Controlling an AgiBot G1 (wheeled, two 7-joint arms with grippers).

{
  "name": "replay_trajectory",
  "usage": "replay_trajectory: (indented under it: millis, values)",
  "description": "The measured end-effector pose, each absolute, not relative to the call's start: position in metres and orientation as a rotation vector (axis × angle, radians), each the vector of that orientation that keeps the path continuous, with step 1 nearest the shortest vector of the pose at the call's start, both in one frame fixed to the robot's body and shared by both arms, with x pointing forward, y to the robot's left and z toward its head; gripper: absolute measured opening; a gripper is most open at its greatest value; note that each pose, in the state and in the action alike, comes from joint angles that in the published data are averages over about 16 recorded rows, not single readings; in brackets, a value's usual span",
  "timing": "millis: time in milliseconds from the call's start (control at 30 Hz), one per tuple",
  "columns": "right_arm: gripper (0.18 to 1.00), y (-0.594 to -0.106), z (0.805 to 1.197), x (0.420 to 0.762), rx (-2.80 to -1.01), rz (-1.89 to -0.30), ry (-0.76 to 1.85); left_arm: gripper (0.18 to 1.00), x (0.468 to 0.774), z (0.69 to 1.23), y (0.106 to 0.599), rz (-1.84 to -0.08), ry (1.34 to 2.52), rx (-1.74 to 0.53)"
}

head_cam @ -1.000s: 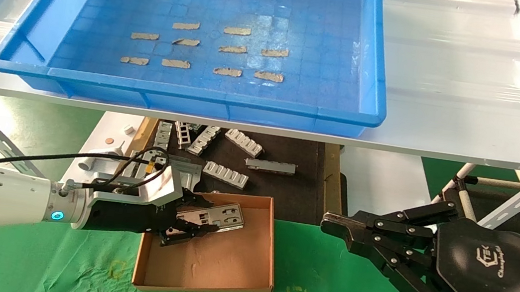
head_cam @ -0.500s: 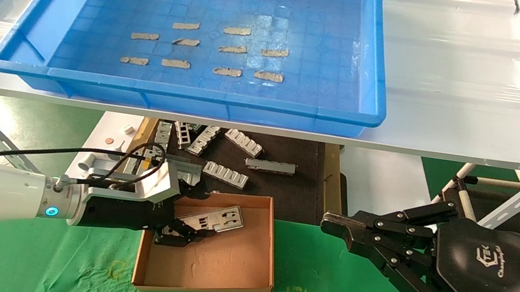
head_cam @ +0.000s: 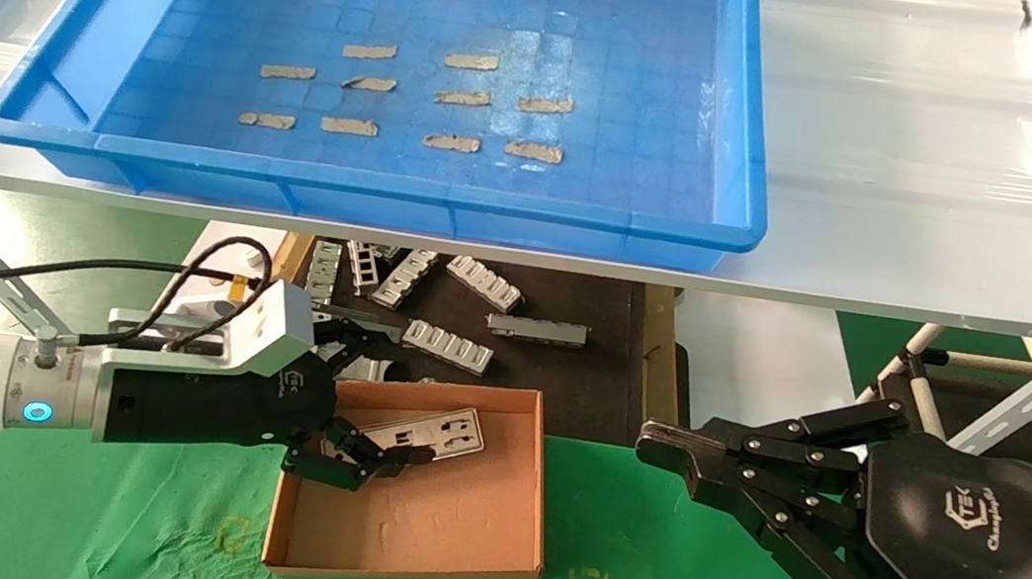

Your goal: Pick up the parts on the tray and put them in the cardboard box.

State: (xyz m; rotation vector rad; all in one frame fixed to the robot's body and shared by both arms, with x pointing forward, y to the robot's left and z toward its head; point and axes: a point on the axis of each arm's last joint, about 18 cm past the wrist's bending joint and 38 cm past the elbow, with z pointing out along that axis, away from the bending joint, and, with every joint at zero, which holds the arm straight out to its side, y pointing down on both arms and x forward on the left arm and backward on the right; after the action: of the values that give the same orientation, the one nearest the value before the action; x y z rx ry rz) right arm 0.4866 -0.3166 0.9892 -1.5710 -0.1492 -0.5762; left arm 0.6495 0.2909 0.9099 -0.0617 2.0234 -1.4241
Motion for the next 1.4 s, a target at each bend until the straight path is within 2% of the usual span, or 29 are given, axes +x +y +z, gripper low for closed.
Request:
replay_trajectory:
  millis: [267,500,733,1400]
  values:
    - [0.217,-0.317,0.989,0.487,-1.571,-0.576,-0.149,0.983,0.631,0.925,0.293,-1.511,1.979,-0.038]
    - [0.275,-0.317,0.989,0.487,-1.571,-0.576,-0.149,0.998,0.612,0.938,0.295,-1.578,1.948,-0.007]
    - [0.386,-0.317,0.989,0.487,-1.571,-0.576,-0.149,1.001,0.592,0.95,0.297,-1.636,1.924,0.03]
    - [0.838,-0.317,0.989,0.487,-1.571,-0.576,-0.149,1.001,0.525,0.979,0.301,-1.757,1.899,0.167]
